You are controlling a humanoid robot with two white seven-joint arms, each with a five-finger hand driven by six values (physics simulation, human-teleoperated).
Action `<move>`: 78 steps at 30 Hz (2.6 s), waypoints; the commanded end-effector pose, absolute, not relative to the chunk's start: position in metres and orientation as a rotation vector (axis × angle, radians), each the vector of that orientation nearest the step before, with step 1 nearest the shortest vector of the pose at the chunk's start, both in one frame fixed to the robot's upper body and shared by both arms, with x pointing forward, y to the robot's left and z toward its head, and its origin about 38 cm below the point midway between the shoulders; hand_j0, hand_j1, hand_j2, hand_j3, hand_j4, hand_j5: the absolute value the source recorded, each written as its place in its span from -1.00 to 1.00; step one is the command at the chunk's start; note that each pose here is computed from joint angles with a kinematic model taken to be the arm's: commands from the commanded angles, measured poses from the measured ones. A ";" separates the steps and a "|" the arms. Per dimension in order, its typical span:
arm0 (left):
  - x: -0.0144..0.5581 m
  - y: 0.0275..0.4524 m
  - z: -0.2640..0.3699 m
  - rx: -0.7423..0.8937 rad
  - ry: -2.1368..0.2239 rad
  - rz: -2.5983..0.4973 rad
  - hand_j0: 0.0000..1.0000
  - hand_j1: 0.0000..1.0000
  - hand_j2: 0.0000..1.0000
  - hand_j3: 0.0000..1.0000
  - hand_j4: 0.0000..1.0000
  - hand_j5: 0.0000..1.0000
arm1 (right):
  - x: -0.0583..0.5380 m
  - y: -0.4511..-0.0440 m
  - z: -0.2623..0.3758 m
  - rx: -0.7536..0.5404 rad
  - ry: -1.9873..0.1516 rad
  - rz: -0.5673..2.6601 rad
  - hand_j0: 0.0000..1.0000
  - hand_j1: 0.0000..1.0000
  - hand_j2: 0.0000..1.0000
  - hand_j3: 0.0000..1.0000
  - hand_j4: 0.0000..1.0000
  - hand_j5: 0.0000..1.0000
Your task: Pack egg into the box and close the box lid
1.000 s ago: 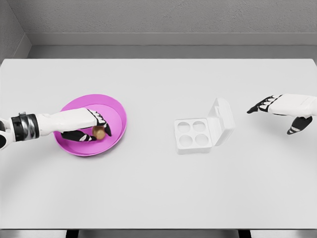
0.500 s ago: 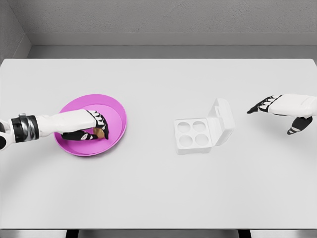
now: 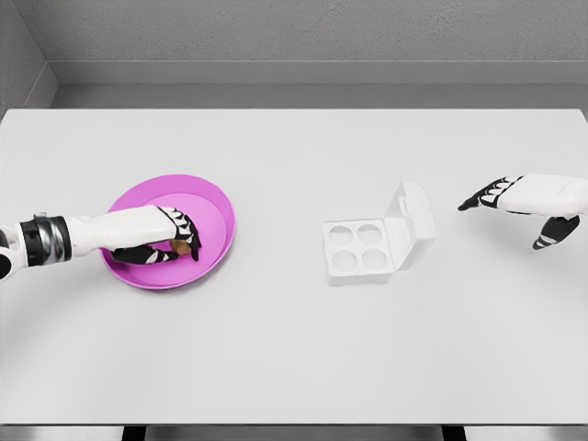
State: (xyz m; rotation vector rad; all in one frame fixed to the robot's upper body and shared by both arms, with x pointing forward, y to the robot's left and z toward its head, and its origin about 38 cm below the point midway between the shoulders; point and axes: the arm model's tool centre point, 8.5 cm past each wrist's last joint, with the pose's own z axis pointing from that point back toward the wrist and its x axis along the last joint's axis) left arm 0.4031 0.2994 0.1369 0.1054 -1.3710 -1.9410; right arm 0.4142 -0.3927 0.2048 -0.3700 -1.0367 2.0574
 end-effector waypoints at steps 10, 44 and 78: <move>0.401 0.299 0.136 0.099 -1.368 -1.948 -0.11 -0.11 -0.11 -0.11 -0.11 -0.11 | 0.414 -0.393 0.205 -0.370 -1.039 2.053 1.00 1.00 1.00 1.00 1.00 1.00; 0.420 0.217 0.174 0.014 -1.660 -1.909 -0.11 -0.11 -0.11 -0.11 -0.11 -0.11 | 0.414 -0.393 0.205 -0.370 -1.039 2.053 1.00 1.00 1.00 1.00 1.00 1.00; 0.407 0.095 0.177 -0.222 -1.868 -1.906 -0.14 -0.14 -0.14 -0.14 -0.14 -0.14 | 0.415 -0.390 0.205 -0.366 -1.048 2.056 1.00 1.00 1.00 1.00 1.00 1.00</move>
